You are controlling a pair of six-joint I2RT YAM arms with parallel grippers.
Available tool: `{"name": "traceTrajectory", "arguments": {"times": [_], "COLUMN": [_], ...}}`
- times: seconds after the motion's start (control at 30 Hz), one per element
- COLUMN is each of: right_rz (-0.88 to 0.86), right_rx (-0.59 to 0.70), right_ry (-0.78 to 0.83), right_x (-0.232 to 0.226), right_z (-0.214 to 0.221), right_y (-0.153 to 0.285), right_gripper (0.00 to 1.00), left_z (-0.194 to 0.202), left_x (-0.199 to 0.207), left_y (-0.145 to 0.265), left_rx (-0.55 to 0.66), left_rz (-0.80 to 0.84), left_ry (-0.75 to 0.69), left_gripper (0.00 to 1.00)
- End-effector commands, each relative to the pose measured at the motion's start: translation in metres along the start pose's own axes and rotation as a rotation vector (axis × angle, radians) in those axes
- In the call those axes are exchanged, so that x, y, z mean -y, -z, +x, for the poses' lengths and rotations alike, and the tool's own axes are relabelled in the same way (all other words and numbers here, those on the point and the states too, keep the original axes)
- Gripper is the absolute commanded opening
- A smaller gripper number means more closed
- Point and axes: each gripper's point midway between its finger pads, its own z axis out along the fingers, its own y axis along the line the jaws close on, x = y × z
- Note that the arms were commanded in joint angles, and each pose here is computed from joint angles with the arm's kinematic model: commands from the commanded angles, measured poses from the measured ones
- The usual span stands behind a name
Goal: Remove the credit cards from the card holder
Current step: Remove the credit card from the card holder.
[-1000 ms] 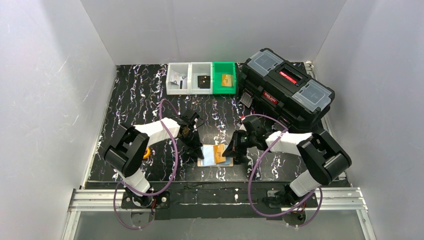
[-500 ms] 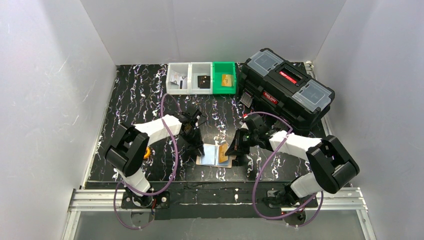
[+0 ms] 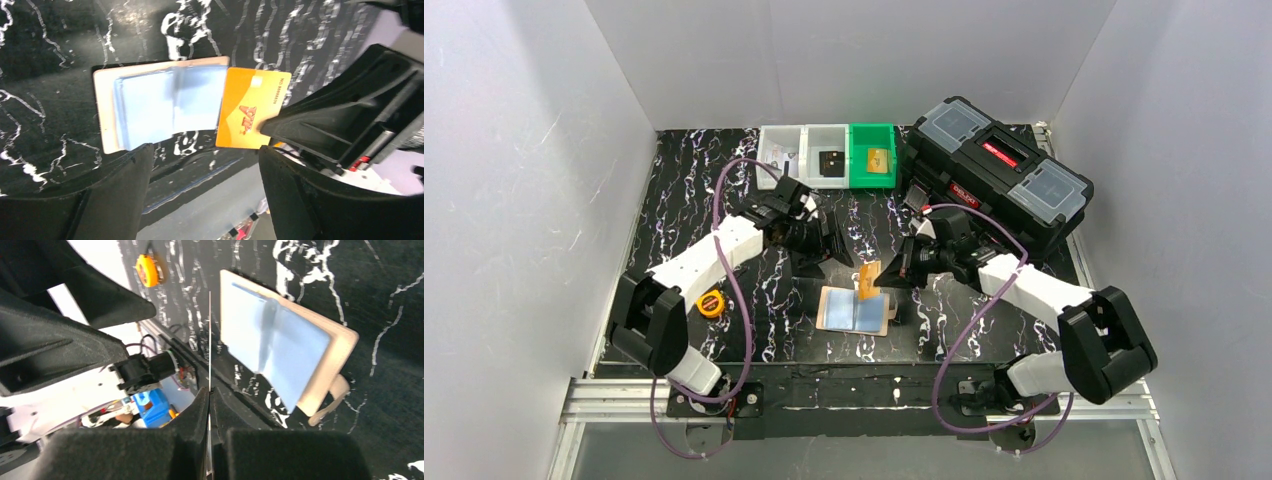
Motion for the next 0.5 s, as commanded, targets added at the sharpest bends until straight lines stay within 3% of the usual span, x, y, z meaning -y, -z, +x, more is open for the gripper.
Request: {"name": "traceTrajectory", "arguments": {"times": [0.0,0.33,0.47], "right_rz": [-0.198,-0.394,-0.423], "right_rx": [0.02,0.006,-0.005], "right_ry": [0.033,0.034,0.029], "right_x": [-0.057,-0.107,-0.112], "right_z": [-0.014,-0.022,-0.022], "right_y": [0.026,0.053,0.054], "right_gripper": [0.01,0.01,0.01], "left_z": [-0.007,-0.013,-0.012], "left_x": [0.037,0.069,0.076], "left_y": [0.032,0.046,0.046], "left_rx": [0.011,-0.019,-0.035], "left_rz": [0.21,0.476,0.539], "left_ry": [0.006,0.082,0.099], "left_gripper": [0.76,0.75,0.69]}}
